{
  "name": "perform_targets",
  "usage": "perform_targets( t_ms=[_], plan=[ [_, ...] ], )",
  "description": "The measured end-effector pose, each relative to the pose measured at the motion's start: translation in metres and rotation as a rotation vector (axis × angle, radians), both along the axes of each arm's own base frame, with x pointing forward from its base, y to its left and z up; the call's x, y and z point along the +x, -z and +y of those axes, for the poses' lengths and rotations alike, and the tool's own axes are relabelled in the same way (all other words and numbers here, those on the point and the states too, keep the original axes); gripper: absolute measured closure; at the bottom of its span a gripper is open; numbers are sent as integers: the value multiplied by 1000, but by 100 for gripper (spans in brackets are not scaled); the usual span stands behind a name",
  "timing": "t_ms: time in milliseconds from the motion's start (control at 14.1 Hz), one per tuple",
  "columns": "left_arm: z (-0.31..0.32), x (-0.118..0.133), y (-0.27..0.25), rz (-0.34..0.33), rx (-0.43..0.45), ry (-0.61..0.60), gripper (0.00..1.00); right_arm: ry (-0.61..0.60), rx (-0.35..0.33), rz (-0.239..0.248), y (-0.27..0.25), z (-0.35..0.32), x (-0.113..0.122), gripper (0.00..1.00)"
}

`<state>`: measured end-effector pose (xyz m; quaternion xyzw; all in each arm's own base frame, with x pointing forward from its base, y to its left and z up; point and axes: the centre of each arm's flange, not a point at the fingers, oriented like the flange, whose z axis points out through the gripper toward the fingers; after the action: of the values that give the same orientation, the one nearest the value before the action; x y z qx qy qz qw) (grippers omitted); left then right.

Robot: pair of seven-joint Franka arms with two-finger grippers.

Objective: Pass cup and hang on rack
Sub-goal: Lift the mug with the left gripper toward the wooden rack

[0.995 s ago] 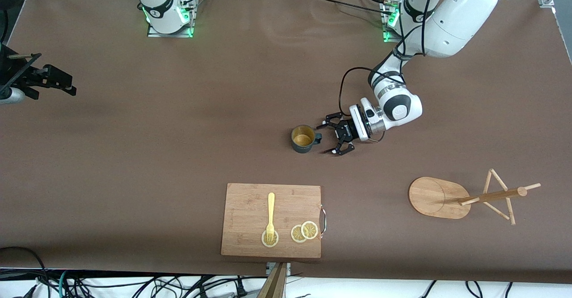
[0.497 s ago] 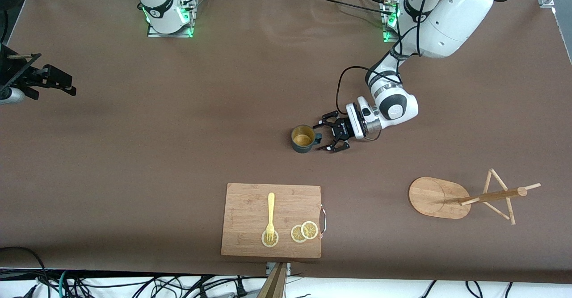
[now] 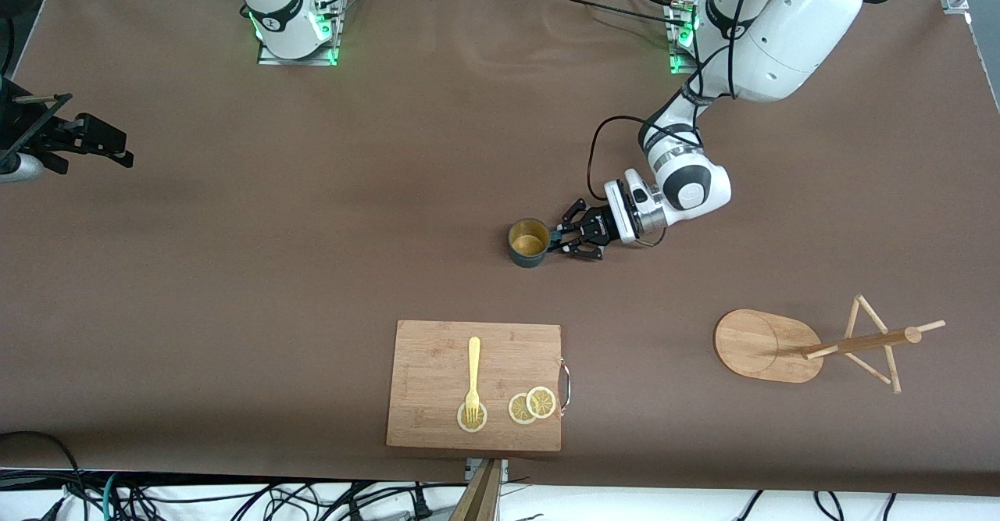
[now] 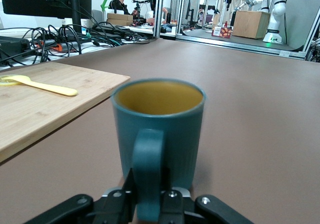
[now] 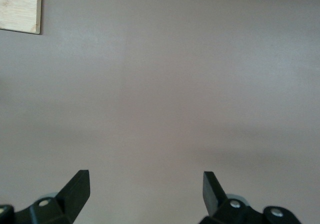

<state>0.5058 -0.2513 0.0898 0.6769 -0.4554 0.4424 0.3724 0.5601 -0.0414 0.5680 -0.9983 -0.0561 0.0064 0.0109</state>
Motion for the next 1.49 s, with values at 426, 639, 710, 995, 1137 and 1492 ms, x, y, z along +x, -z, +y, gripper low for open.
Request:
perform_targets(
  t_ms=[426,639,710,995,1137,1492],
  plan=[
    [7,16,-15,-37,47,80,79,0,0,0,0,0,0,0],
    [30,41,-52,-20,133,161,79,0,0,0,0,0,0,0],
    [41,50,-69,-6,170,185,79,0,0,0,0,0,0,0],
    [81,75,-135,111,324,231,79,0,0,0,0,0,0,0],
    [98,78,-159,193,359,234,79,0,0,0,0,0,0,0],
    [163,88,-202,464,355,220,79,1,0,0,0,0,0,0]
  ],
)
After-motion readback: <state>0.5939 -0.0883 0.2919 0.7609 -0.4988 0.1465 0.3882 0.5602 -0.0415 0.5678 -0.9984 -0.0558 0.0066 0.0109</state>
